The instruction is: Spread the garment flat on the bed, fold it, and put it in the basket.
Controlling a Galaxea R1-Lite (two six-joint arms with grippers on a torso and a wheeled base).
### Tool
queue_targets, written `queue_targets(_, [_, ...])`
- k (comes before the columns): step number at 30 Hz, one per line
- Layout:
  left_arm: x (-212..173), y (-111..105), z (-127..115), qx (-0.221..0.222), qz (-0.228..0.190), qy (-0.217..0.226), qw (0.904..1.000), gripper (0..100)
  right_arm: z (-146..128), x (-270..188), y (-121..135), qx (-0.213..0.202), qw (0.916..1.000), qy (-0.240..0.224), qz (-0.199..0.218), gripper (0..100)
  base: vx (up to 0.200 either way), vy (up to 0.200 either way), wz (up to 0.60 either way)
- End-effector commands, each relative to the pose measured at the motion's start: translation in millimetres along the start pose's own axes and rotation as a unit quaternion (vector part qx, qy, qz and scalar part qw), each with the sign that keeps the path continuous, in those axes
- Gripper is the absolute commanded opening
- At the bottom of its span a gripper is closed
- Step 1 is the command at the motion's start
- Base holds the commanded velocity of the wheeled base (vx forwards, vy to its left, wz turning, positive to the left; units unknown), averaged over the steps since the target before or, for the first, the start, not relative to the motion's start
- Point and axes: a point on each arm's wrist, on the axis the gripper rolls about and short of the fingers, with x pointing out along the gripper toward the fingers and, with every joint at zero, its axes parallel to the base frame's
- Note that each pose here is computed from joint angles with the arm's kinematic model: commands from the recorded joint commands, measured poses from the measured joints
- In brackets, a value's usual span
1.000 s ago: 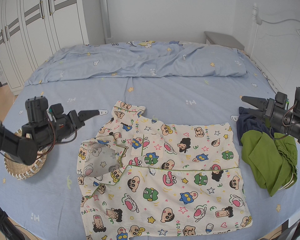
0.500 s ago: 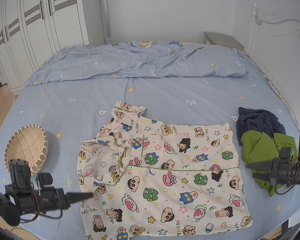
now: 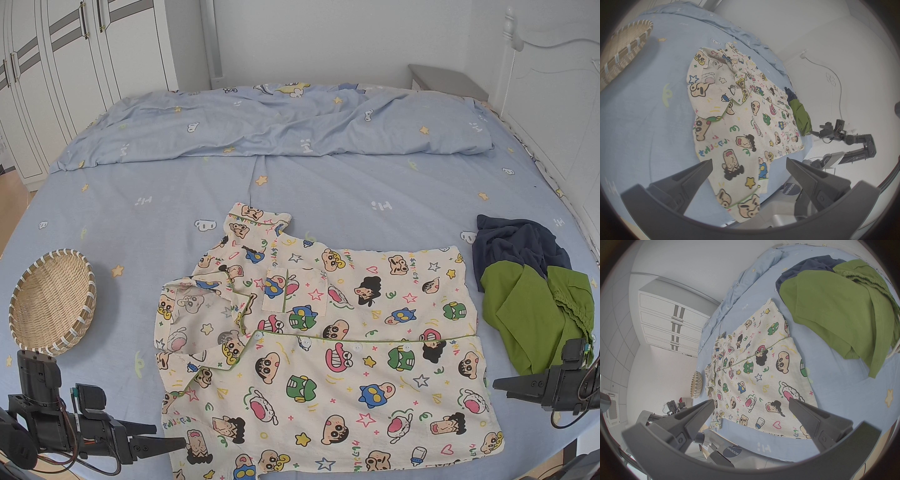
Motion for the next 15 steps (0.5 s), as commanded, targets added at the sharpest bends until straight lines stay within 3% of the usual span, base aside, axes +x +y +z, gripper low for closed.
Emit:
queue_targets(1, [13.7,23.8,-5.0,-0.001,0.03,0.044,0.9985,100,-7.0,-13.5,8.3,-0.024,0.999,-0.032,0.018,100,0.0,0.0,0.0])
queue_targets(5, [18.9,30.5,-11.4,0.01,0.034,0.081,0.9961,100,-11.0,-13.1,5.8,-0.02,0.9993,-0.029,0.014,100,0.0,0.0,0.0])
queue_targets(15, [23.8,33.2,-12.8,0.003,0.029,0.096,0.995,100,-14.3,-12.8,4.2,-0.019,0.9994,-0.026,0.014,100,0.0,0.0,0.0])
